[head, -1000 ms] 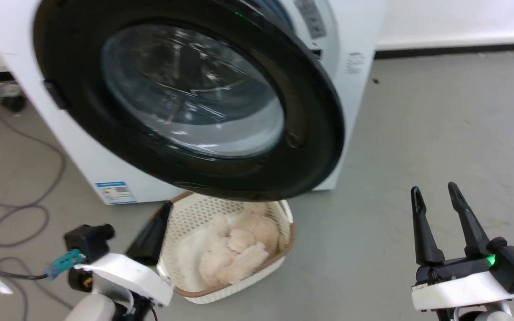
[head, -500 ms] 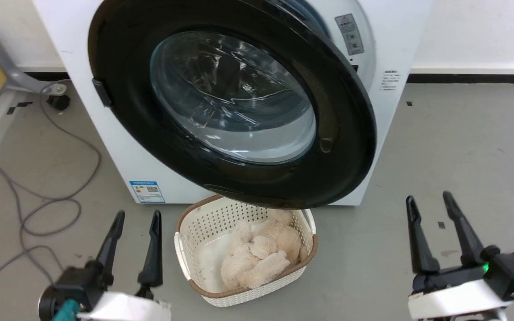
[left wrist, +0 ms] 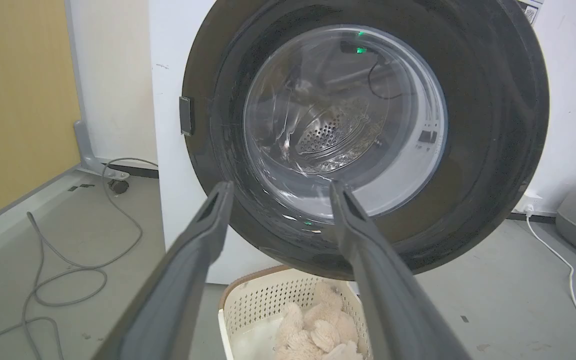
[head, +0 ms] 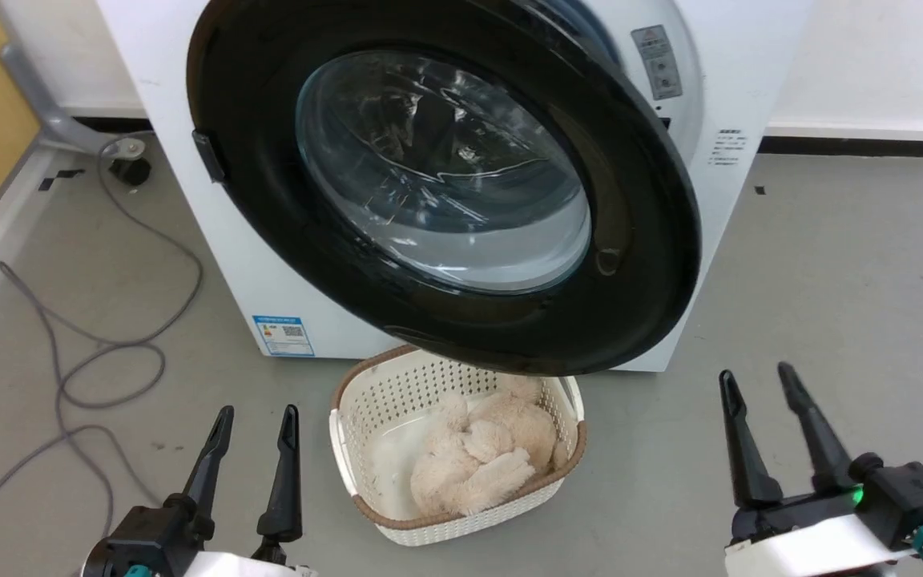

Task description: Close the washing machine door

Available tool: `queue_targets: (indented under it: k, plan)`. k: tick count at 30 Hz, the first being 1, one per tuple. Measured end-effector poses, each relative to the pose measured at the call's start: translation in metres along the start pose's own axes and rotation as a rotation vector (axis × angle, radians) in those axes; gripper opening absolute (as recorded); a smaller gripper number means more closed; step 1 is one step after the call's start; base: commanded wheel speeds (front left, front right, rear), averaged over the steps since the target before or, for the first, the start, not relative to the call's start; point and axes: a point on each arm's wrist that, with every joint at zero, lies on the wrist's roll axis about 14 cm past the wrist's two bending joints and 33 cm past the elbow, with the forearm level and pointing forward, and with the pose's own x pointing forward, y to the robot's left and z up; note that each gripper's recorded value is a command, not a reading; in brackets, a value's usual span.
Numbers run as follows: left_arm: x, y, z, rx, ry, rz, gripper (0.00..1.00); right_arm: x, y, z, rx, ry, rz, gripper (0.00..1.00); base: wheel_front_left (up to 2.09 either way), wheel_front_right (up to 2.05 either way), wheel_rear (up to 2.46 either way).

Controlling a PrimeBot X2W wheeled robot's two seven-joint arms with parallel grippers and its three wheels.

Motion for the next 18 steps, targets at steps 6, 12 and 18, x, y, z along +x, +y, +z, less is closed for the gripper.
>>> queue_targets:
  k: [6, 12, 18]
  plan:
    - [0.0, 0.004, -0.007, -0.006, 0.019, 0.012, 1.0, 0.005, 0.012, -0.012, -0.008, 0.036, 0.062, 0.0, 0.0, 0.0, 0.0]
    - [0.007, 0.008, -0.013, -0.003, 0.034, 0.019, 1.0, 0.023, 0.03, -0.026, 0.0, 0.073, 0.191, 0.0, 0.0, 0.0, 0.0]
    - [0.016, 0.012, -0.02, 0.004, 0.052, 0.027, 1.0, 0.056, 0.041, -0.037, -0.059, 0.105, 0.359, 0.0, 0.0, 0.0, 0.0]
